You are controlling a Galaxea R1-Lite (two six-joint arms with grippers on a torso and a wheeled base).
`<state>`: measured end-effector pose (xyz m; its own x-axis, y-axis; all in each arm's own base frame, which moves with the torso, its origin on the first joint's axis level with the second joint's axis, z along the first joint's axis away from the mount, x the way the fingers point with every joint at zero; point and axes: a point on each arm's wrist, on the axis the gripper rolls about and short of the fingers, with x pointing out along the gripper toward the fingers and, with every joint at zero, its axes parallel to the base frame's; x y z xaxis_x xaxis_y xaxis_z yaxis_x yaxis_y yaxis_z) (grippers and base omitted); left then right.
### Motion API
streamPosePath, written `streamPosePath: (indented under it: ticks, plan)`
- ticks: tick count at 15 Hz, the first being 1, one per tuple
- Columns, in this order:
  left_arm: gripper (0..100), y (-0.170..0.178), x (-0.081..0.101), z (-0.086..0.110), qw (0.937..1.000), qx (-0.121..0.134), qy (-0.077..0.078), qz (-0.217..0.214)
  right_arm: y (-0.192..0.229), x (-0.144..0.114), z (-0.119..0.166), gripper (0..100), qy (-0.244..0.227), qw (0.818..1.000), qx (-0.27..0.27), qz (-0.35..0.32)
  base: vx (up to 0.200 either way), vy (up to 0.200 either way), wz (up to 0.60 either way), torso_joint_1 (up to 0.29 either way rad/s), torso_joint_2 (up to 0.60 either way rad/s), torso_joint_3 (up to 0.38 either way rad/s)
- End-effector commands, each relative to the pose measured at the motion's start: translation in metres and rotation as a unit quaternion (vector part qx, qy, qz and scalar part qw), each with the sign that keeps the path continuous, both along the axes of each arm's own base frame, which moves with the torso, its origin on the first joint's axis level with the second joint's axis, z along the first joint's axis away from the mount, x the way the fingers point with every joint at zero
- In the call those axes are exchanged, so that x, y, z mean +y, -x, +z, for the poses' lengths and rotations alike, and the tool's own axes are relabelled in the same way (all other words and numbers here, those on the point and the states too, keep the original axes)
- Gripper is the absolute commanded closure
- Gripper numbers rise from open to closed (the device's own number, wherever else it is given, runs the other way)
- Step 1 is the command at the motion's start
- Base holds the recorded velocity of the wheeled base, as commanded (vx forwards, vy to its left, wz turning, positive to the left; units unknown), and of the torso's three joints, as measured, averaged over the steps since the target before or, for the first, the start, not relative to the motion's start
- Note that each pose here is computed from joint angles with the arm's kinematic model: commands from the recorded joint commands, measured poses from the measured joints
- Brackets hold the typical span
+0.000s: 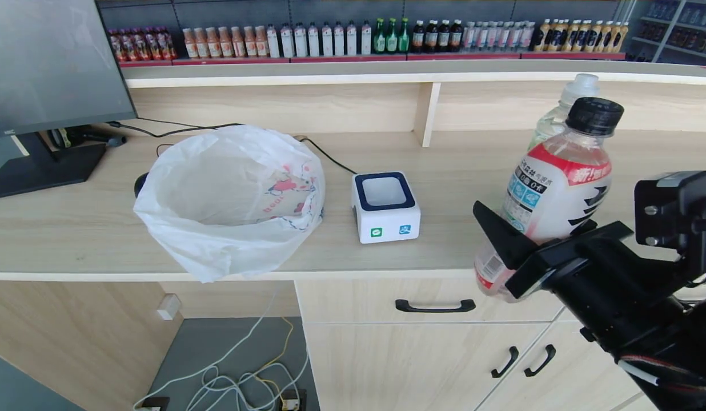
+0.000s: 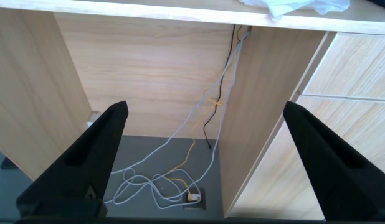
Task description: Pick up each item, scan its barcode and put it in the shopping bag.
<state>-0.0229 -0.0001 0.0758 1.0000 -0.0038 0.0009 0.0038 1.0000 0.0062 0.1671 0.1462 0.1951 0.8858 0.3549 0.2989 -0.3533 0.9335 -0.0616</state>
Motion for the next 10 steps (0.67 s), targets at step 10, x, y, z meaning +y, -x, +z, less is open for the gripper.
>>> streamPosePath:
  ticks: [10]
  plan:
    - [0,0.0,0.0,0.0,1.0,0.0,0.002,0.0,0.011,-0.02,0.008,100,-0.019,0.999,-0.019,0.023,0.0,0.12,0.0,-0.001,0.0,0.002]
